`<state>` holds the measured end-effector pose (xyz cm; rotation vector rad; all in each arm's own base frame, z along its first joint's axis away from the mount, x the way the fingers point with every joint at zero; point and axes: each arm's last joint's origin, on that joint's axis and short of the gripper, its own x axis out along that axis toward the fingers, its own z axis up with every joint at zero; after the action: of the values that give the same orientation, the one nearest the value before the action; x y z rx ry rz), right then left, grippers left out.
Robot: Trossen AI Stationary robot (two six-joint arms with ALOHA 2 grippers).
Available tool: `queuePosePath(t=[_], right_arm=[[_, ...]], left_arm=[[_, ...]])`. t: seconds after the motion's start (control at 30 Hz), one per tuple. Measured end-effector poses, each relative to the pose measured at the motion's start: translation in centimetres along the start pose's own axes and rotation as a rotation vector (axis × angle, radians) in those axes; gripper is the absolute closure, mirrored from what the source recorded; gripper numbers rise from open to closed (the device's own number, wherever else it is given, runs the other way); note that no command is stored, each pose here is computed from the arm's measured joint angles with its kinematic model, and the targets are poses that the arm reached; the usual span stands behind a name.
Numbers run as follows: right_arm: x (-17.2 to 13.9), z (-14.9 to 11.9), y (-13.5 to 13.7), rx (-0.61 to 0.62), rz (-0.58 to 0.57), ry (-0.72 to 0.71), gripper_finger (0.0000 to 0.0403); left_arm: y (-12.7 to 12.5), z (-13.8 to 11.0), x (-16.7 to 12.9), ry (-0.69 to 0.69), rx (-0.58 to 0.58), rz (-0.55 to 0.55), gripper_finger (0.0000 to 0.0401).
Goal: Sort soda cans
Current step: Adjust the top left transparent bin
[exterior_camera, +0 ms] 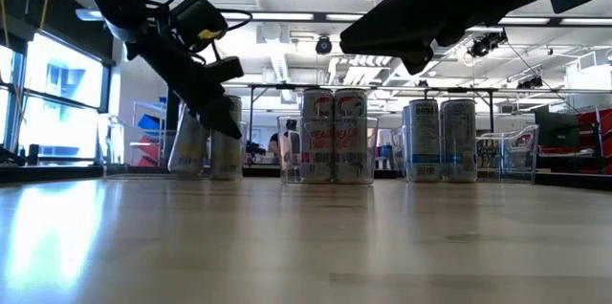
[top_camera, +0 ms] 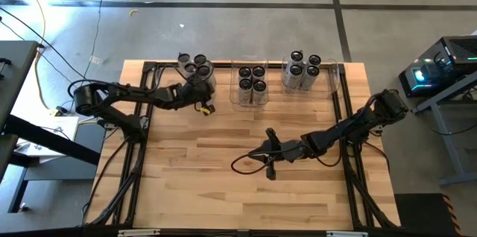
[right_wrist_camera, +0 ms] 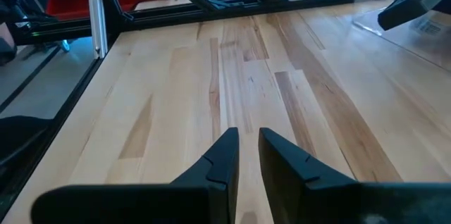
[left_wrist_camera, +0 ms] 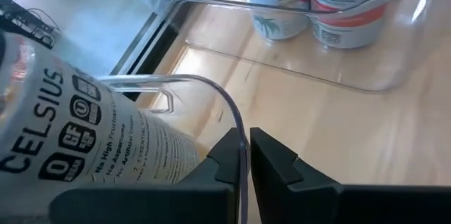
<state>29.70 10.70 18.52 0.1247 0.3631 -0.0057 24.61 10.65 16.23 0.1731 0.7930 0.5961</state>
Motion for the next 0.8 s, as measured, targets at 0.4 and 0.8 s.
queuePosePath(t=[0.4,0.8], right_arm=[[0.0,0.0,0.0,0.004,0.0,0.0,0.0352],[0.0,0.2,0.0,0.01,0.004,-0.017,0.0352]], left_arm=[[-3.0,0.4,-1.1,-0.03,0.066,-0.114,0.0389],[-7.8,0.7,-3.5,-0.093,0.12,-0.349,0.039]])
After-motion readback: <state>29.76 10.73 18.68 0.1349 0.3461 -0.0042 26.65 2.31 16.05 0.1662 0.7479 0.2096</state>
